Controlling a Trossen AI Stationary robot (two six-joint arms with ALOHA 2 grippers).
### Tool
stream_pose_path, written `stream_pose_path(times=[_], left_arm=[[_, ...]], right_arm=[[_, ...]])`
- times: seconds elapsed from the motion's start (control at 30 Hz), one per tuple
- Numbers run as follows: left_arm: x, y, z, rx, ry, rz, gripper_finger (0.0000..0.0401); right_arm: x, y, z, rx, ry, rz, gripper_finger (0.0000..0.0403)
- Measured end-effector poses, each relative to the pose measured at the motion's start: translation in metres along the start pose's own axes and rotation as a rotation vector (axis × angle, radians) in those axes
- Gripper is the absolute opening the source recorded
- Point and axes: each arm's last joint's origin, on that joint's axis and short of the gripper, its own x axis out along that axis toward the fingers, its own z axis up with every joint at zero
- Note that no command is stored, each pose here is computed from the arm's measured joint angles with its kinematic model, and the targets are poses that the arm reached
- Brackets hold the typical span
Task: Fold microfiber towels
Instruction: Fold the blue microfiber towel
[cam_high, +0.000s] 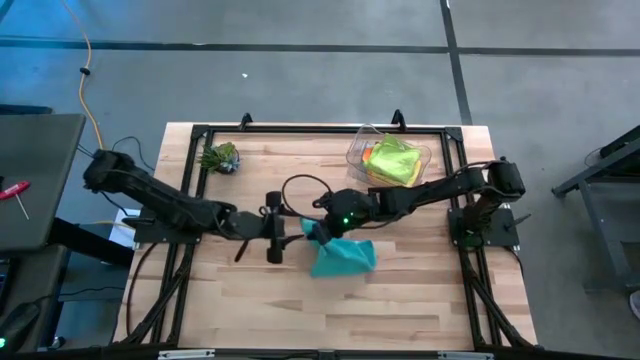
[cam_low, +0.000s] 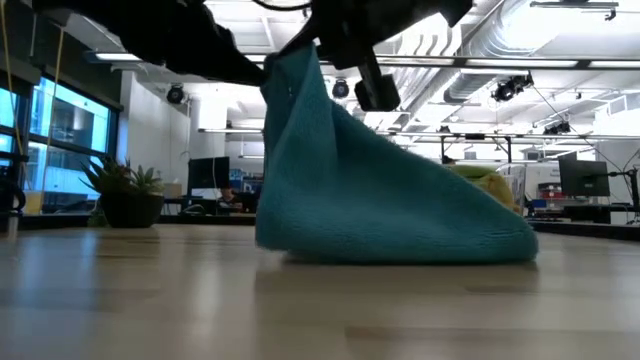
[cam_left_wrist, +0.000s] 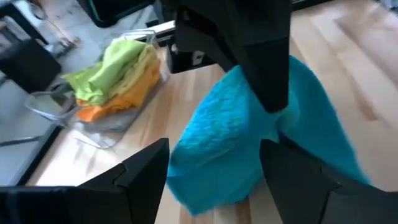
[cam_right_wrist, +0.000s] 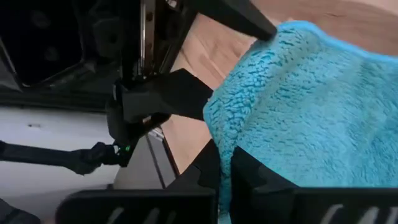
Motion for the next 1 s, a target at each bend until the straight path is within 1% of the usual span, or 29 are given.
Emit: stream_pose_path(times=[0.1,0.27,0.33,0.47,0.5,0.67,0.77,0.87,0.93,1.0], left_arm=[[-0.002,-0.005,0.001,0.022,-0.003,0.048,0.0239],[-0.005,-0.005,0.003,0.018,-0.007,0.187,0.0237],[-0.004,-0.003,0.004,0.001,-0.022,0.207,0.0237],[-0.004,-0.001,0.009,-0.043,-0.065,0.200,0.0236],[-0.004,-0.001,0.009,-0.035,-0.066,0.211,0.0236],[-0.011,0.005,0.017,0.027,-0.090,0.349,0.0236],[-0.023,0.006,0.022,0.048,-0.108,0.326,0.0236],[-0.036,0.006,0.021,0.061,-0.082,0.283,0.0236],[-0.045,0.008,0.017,0.028,-0.051,0.268,0.0236],[-0.049,0.008,0.016,-0.052,-0.047,0.236,0.0236]], right_arm=[[0.000,-0.001,0.001,0.029,0.007,0.003,0.0000],[0.000,0.001,0.003,0.037,0.012,0.029,0.0000],[0.000,0.001,0.003,0.044,0.003,0.024,0.0000],[0.000,0.002,0.003,0.043,-0.008,0.030,0.0000],[0.000,0.002,0.003,0.043,-0.009,0.031,0.0000],[0.000,0.002,0.003,0.042,-0.008,0.028,0.0000],[0.000,0.001,0.003,0.039,-0.009,0.021,0.0000],[0.000,0.001,0.003,0.034,-0.008,0.022,0.0000],[0.000,0.001,0.003,0.034,-0.009,0.022,0.0000],[0.000,0.001,0.003,0.032,-0.009,0.022,0.0000]])
